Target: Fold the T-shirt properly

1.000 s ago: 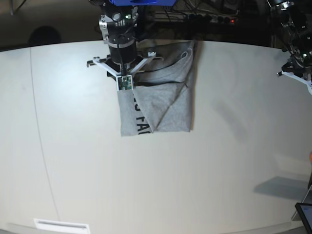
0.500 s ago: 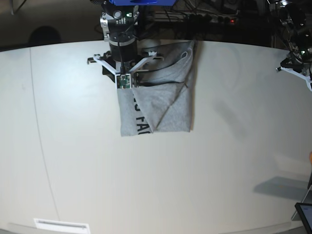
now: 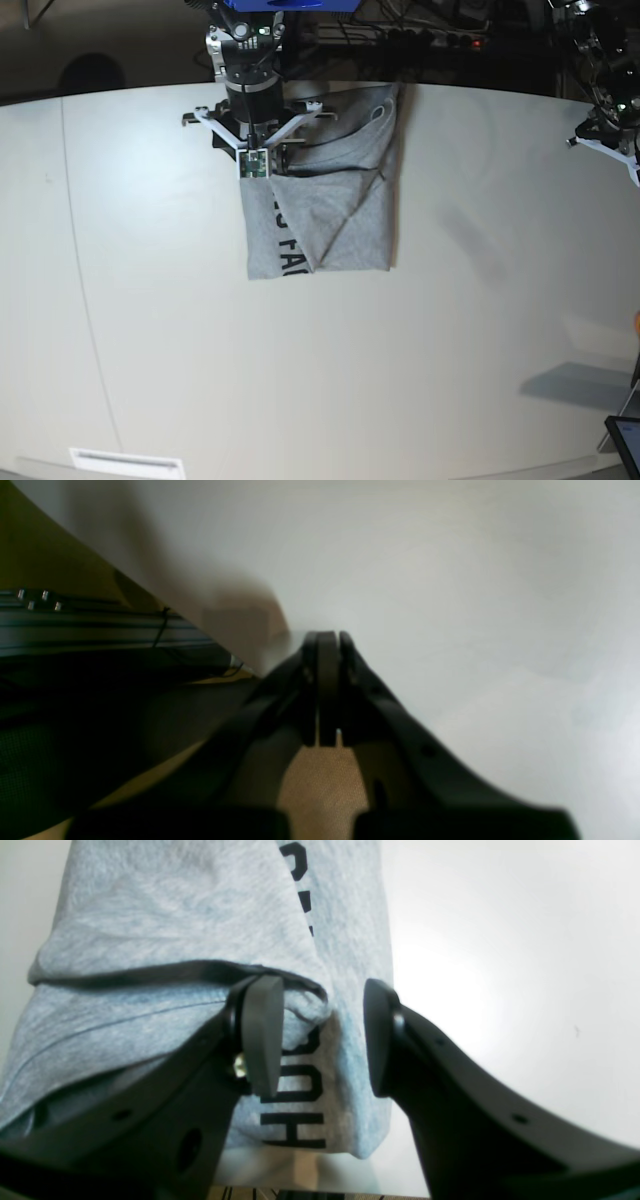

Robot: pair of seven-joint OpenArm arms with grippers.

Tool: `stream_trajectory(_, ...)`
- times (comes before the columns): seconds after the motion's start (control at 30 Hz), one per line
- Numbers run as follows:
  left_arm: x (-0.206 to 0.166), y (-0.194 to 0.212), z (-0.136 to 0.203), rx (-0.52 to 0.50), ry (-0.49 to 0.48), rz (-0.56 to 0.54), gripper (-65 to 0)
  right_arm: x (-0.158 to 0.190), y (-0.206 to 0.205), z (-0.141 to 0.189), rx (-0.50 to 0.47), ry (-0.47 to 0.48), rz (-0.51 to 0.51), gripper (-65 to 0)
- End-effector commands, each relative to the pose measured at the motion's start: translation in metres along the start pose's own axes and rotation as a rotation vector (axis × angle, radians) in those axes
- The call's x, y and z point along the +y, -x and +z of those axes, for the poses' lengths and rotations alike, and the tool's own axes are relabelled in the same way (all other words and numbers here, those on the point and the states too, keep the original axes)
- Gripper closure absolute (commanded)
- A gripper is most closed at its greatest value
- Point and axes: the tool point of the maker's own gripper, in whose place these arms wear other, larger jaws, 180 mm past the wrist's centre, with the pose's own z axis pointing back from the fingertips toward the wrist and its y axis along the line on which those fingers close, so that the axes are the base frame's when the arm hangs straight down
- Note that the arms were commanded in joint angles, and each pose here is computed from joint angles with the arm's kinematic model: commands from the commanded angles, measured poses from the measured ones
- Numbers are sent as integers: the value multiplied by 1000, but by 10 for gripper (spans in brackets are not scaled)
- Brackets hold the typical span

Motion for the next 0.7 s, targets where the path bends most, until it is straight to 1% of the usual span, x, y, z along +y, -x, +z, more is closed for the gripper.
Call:
stream_trajectory(0.0,9,-16,4,-48,-25,-10,0,14,12,12,-2,-42,85,-258)
stream_trajectory(0.23,9,-16,4,-48,-25,-10,0,15,29,6,44,-37,114,-258)
stream_trajectory(0.53,9,-16,4,-48,-25,-10,0,15,29,5,43,-36,116,-250)
stream_trajectory(0.57,9,-16,4,-48,-25,-10,0,15,29,5,43,-36,116,-239)
stream_trajectory(0.6,9,-16,4,-48,-25,-10,0,15,29,5,43,-36,116,-210)
stream_trajectory(0.63,9,-16,4,-48,-25,-10,0,15,29,5,43,-36,116,-171)
stream_trajectory(0.67,9,-16,4,-48,-25,-10,0,15,29,5,42,-36,117,-106)
